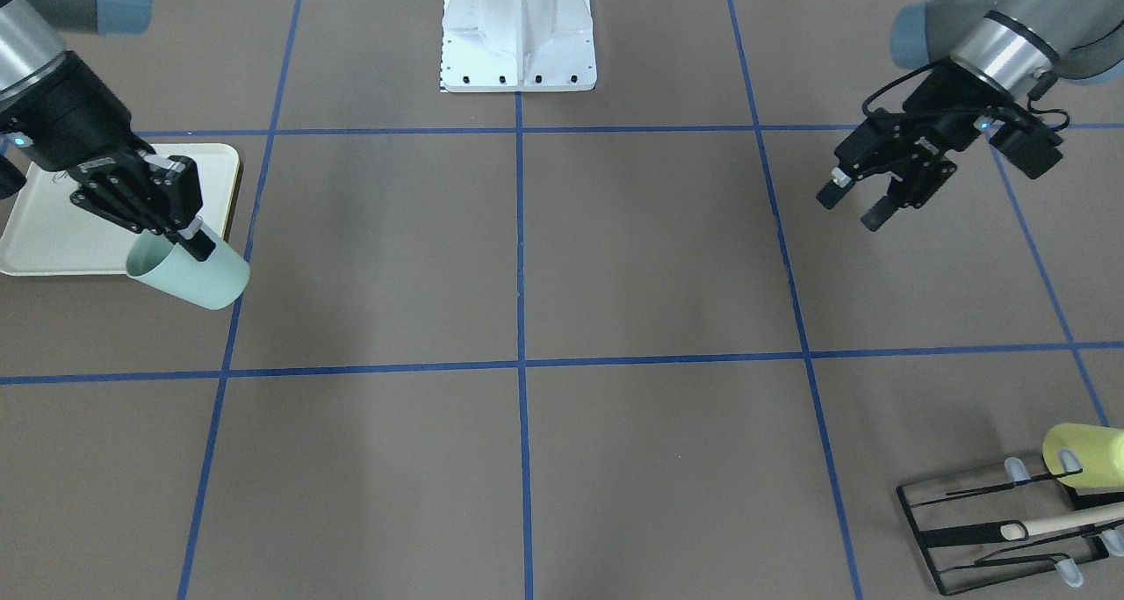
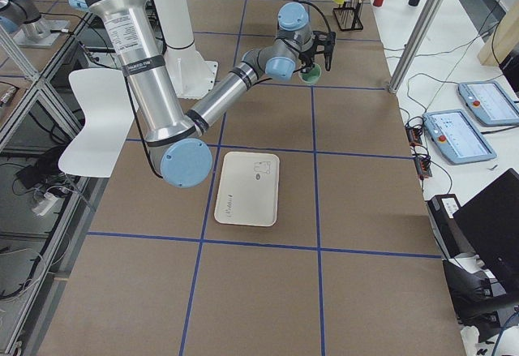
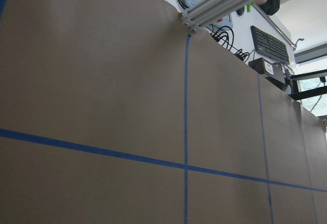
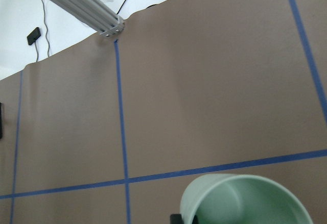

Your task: Left arm grabs green cup and hands to right arm on tray

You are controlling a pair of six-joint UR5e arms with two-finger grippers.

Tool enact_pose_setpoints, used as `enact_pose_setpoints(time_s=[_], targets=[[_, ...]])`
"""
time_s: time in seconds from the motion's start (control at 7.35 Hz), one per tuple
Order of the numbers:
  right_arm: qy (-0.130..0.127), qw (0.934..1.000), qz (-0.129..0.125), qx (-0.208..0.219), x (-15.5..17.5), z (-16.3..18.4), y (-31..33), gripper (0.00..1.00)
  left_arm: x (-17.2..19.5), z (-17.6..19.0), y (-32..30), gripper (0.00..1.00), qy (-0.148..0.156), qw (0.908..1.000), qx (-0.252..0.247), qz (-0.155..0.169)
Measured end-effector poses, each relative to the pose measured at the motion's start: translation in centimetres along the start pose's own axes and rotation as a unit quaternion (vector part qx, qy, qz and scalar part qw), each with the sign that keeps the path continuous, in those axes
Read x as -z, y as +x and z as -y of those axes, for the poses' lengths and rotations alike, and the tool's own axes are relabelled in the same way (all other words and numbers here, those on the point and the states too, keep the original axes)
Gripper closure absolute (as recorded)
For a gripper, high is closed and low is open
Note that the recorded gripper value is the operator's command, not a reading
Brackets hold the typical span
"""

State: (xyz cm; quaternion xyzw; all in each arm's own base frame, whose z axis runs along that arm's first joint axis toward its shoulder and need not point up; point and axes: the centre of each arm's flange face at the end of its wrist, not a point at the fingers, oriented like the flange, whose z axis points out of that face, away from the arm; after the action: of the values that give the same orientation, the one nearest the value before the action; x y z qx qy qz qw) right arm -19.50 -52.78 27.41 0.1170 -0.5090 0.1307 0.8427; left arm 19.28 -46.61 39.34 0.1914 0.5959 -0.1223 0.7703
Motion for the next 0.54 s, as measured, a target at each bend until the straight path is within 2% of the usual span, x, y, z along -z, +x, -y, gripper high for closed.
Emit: enact_pose_setpoints(time_s=[0.14,0.27,0.41,0.54], targets=[[0.000,0.9989,-0.035,0.029,0.6,1.3,2.8,1.00,1.7,0.9,-3.9,0.00,0.007,0.9972,-0.054,0.052],[-0.006,0.9961,-0.067,0.058,1.3,2.4,5.1,1.00,3.5,2.1,-7.0,0.00,0.007,0.9896,-0.104,0.100],[-0.017,0.9918,-0.094,0.084,1.9,3.2,7.0,1.00,5.3,3.2,-9.8,0.00,-0.002,0.9785,-0.148,0.144],[-0.034,0.9868,-0.117,0.106,2.1,3.5,9.1,1.00,7.3,4.1,-12.5,0.00,-0.023,0.9646,-0.186,0.186]])
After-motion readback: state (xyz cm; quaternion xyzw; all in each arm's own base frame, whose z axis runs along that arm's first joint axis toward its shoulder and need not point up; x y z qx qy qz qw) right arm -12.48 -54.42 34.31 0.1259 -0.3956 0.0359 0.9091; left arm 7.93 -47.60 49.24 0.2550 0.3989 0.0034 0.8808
